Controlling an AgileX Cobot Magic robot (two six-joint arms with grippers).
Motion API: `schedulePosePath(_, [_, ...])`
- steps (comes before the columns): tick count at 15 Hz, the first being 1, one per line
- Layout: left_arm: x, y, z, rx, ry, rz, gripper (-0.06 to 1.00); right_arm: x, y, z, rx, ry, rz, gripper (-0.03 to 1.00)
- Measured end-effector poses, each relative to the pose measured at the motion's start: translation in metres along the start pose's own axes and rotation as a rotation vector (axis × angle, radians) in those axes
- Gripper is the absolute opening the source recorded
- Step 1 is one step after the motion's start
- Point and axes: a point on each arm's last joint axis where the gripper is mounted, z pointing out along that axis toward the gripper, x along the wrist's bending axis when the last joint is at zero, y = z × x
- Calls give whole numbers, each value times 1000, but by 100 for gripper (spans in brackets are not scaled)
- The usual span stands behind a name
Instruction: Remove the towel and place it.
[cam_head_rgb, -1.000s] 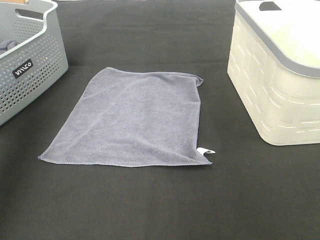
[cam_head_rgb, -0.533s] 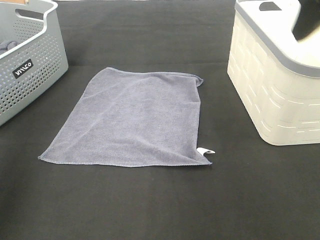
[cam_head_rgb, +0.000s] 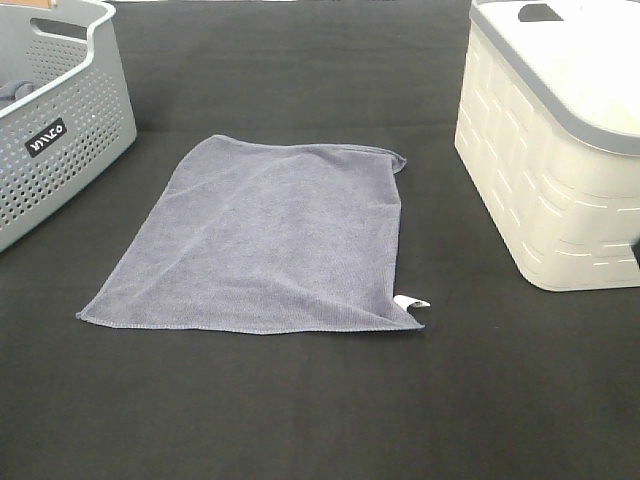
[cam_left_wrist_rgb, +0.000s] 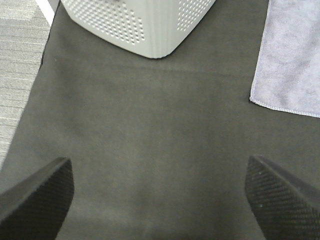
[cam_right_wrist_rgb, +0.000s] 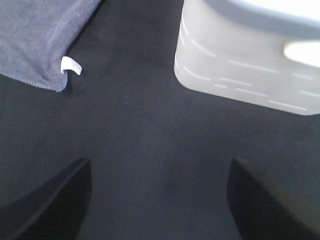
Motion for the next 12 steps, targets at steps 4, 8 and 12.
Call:
schedulePosePath(4, [2, -26, -20, -149, -3, -91, 86, -1, -39, -19, -111, -1, 28, 74])
schedulePosePath(8, [3, -40, -35, -269, -11, -99, 84, -3, -63, -36, -207, -5, 43, 74])
schedulePosePath(12, [3, -41, -35, -272, -11, -99, 80, -2, -73, -53, -313, 20, 69, 74])
